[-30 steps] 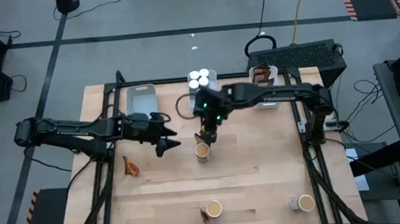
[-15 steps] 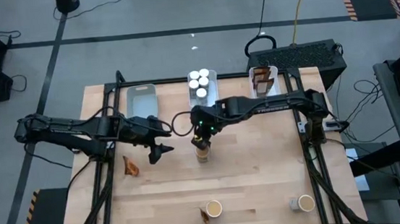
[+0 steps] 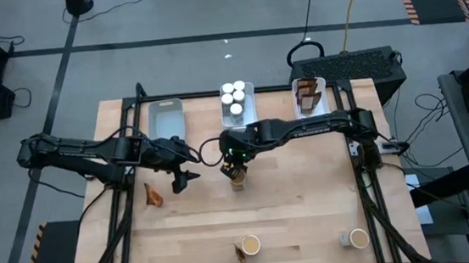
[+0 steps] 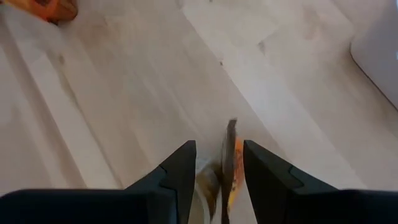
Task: Sort spices by type
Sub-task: Put the orange seasoning bag into the right white bin
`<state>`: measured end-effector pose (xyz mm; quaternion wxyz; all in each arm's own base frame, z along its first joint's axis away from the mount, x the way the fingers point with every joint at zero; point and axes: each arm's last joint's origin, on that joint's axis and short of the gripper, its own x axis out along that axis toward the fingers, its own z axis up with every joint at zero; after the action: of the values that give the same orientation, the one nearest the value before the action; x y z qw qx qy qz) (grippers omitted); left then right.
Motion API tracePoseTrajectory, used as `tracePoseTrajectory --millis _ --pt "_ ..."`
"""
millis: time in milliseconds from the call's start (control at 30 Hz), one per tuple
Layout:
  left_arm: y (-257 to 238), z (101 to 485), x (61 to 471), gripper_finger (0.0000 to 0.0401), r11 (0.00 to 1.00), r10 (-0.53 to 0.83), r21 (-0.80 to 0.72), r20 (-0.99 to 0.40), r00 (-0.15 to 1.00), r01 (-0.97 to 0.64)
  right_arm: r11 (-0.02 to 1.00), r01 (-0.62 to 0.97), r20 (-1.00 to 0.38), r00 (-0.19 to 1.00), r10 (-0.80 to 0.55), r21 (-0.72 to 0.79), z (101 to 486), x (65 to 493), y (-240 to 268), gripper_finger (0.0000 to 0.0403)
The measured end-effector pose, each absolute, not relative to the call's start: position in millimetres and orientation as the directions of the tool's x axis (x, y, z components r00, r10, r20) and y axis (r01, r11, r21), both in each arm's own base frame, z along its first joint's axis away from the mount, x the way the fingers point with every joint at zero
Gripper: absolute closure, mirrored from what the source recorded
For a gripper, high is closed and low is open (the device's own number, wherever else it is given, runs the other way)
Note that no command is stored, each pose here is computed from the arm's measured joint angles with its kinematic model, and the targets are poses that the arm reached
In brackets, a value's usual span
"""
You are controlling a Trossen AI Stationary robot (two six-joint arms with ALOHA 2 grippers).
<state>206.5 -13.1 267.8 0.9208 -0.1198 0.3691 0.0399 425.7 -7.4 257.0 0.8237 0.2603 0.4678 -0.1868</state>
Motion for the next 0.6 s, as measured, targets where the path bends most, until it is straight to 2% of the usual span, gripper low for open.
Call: tracePoseTrajectory --millis 167,233,433,600 --pt "-12.6 263.7 203.1 0.0109 0.967 -0.002 -0.178 -0.726 0.688 -0.185 0.790 0.574 -0.870 0.479 -0.113 0.214 251.1 428.2 -8.9 0.0287" --pt "-10.8 258.8 197.3 0.0109 0.954 0.048 -0.150 -0.776 0.629 -0.258 0.790 0.577 -0.876 0.469 -0.113 0.207 248.7 428.4 -8.9 0.0287" --pt "-2.6 241.4 173.9 0.0109 0.910 0.154 -0.006 -0.923 0.353 -0.414 0.789 0.579 -0.878 0.465 -0.112 0.206 243.4 431.3 -7.9 0.0287" --pt "0.5 230.5 168.2 0.0109 0.882 0.156 -0.001 -0.943 0.295 -0.471 0.798 0.574 -0.891 0.439 -0.112 0.182 232.5 434.4 -8.0 0.0287"
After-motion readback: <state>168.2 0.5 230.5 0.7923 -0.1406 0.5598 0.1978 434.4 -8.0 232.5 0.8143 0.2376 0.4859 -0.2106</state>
